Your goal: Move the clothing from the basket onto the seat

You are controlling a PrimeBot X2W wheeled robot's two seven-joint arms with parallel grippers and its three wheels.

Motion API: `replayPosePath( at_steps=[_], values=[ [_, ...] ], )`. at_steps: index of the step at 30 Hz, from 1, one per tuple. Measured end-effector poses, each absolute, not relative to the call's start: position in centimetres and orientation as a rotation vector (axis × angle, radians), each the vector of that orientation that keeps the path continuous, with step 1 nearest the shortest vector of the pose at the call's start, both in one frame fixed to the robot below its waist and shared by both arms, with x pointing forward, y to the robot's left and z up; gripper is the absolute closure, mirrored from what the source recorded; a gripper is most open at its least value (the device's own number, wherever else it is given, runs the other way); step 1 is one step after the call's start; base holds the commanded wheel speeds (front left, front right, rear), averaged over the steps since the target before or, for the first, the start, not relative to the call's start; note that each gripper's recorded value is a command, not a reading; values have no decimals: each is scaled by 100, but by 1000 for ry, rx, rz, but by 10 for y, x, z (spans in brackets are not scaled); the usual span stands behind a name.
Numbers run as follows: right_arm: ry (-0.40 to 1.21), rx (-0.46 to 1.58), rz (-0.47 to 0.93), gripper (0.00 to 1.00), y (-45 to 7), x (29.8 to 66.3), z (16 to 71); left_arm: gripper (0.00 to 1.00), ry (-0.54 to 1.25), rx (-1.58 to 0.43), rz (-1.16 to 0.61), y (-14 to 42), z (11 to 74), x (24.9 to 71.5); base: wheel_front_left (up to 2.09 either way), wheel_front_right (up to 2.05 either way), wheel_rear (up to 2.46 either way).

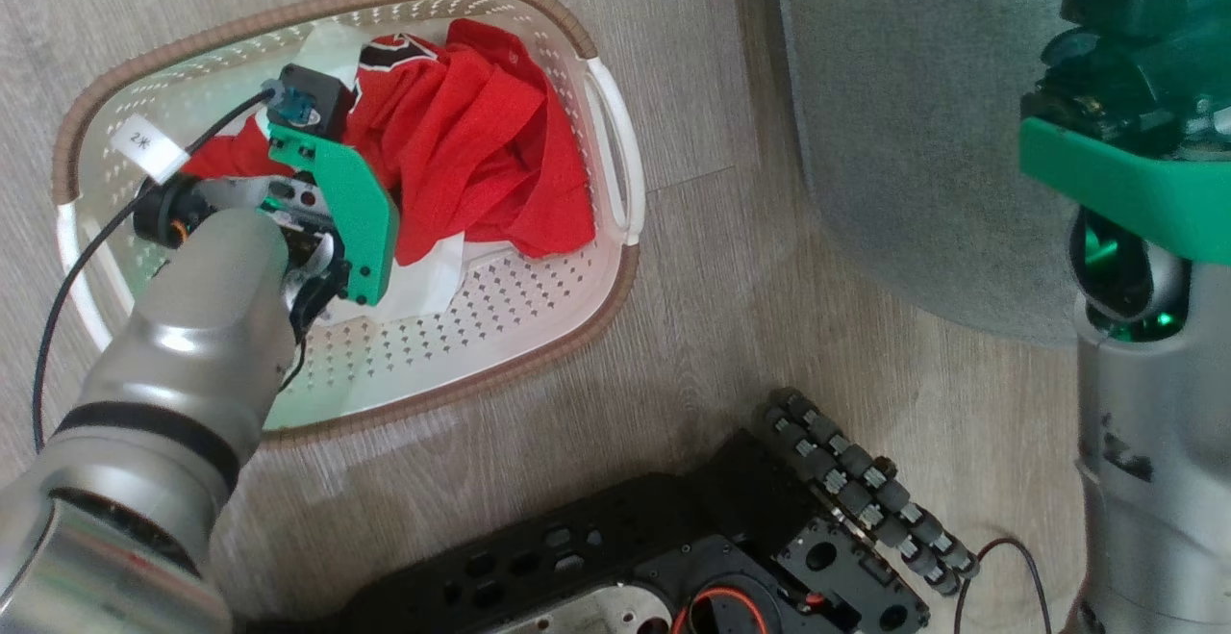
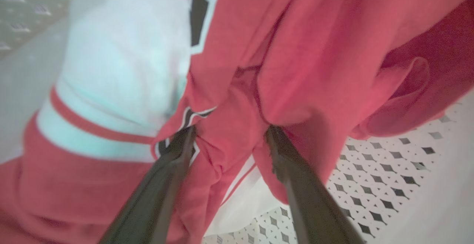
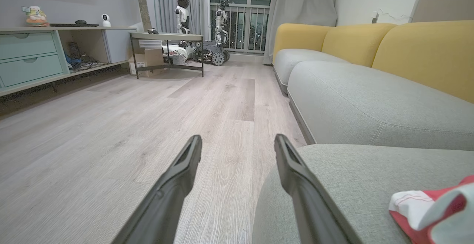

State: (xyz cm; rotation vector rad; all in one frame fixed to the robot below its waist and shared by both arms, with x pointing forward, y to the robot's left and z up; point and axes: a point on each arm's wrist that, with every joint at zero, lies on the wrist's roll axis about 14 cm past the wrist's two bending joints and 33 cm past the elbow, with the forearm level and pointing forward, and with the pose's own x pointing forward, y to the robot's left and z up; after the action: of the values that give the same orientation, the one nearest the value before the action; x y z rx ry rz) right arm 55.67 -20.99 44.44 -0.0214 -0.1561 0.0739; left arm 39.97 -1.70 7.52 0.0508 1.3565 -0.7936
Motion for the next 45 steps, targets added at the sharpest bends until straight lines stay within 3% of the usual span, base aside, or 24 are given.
replayPosePath(
  at_steps=[5,6,8,18,29,45],
  values=[
    [-155,-17,73,0,-210,557,444,0,1359,48,-810,-17,76,400,0,0,0],
    [-155,-14,73,0,-210,557,444,56,1356,45,-813,-18,76,400,0,0,0],
    [-157,-11,74,0,-210,557,444,100,1351,45,-820,-18,78,400,0,0,0],
    [-174,5,79,0,-206,557,453,100,1258,25,-851,-24,99,412,0,0,0],
    [-270,4,77,0,-204,549,507,100,1107,-13,-868,-34,158,421,0,0,0],
    [-318,62,47,0,-206,498,557,100,775,-93,-848,-38,273,433,0,0,0]
  ],
)
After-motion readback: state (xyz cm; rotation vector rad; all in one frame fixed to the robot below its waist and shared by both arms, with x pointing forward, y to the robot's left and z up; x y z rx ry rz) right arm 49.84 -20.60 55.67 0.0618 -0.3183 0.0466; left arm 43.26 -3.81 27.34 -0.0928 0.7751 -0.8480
